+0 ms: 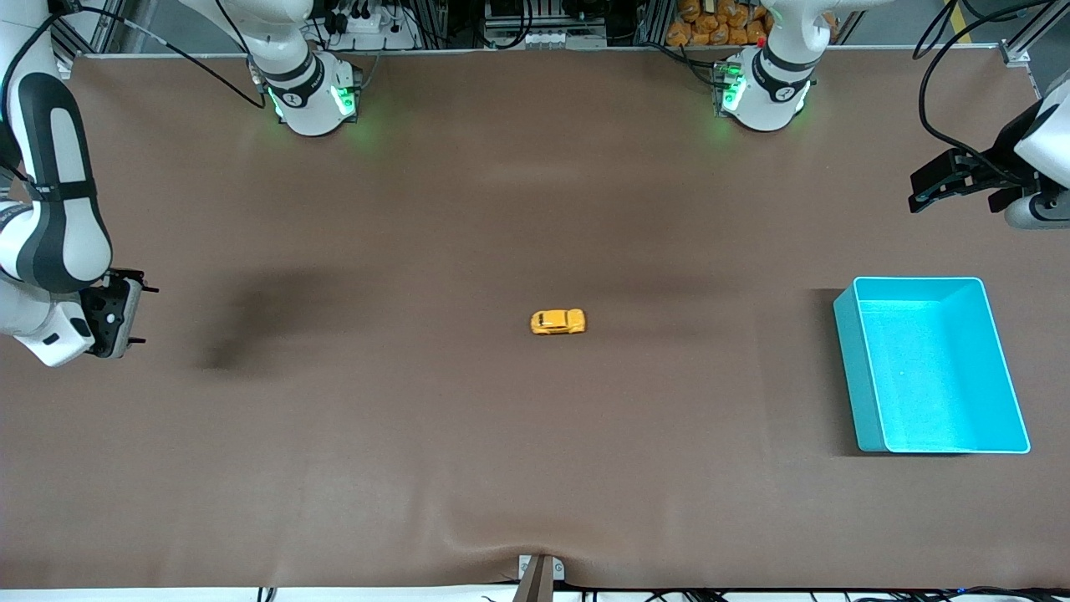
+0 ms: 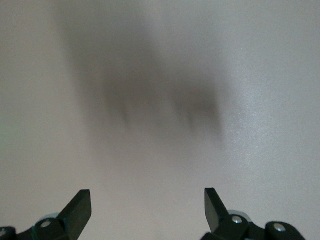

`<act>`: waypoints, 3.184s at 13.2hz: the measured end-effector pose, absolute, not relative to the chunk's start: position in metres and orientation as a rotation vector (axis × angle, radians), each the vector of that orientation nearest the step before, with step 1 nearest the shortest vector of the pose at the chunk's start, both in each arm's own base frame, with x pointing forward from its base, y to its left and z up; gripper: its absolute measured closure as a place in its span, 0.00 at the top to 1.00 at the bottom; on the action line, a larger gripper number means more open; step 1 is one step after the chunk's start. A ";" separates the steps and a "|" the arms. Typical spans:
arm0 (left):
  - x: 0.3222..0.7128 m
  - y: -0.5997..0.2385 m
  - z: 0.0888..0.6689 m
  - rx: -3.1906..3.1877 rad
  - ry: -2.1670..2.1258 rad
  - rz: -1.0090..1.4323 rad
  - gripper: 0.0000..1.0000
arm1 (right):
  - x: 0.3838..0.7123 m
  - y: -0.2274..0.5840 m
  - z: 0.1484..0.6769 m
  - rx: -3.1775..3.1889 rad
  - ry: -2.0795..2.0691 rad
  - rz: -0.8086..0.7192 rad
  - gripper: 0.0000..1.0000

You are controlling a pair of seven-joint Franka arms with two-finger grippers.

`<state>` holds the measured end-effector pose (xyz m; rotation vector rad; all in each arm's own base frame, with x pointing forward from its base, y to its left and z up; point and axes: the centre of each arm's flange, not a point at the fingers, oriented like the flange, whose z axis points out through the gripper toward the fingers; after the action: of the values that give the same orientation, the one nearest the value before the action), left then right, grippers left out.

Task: Wind and store yellow beetle car
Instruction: 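Open the right gripper and let the car roll forward, then withdraw the right gripper while the left gripper reaches toward the car, then lower the left gripper and grasp the yellow car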

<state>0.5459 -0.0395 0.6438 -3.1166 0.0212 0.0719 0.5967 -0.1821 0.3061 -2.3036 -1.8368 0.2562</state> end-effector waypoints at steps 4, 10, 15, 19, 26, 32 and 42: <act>0.546 -0.039 0.644 -3.117 0.021 0.072 1.00 | 0.596 -0.182 0.306 -2.301 -1.830 0.257 1.00; 0.546 -0.043 0.644 -3.117 0.030 0.068 1.00 | 0.603 -0.167 0.322 -2.383 -1.735 0.236 1.00; 0.559 -0.056 0.646 -3.124 0.037 -0.001 1.00 | 0.618 -0.128 0.367 -2.481 -1.677 0.212 1.00; 0.588 -0.073 0.624 -3.142 -0.083 -0.108 1.00 | 0.630 -0.080 0.446 -2.596 -1.547 0.215 1.00; 0.623 -0.214 0.532 -3.166 -0.544 -0.124 1.00 | 0.614 -0.035 0.555 -2.887 -0.993 0.283 1.00; 0.608 -0.318 0.420 -2.998 -0.961 0.112 1.00 | 0.596 -0.022 0.579 -3.026 -0.545 0.331 1.00; 0.561 -0.421 0.289 -2.765 -1.748 0.066 1.00 | 0.596 -0.077 0.589 -3.052 -0.051 0.122 1.00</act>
<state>0.5606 -0.4207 0.2890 -2.7652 -1.7475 0.0663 0.5956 -0.0772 0.5893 -3.0520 -0.0506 0.1219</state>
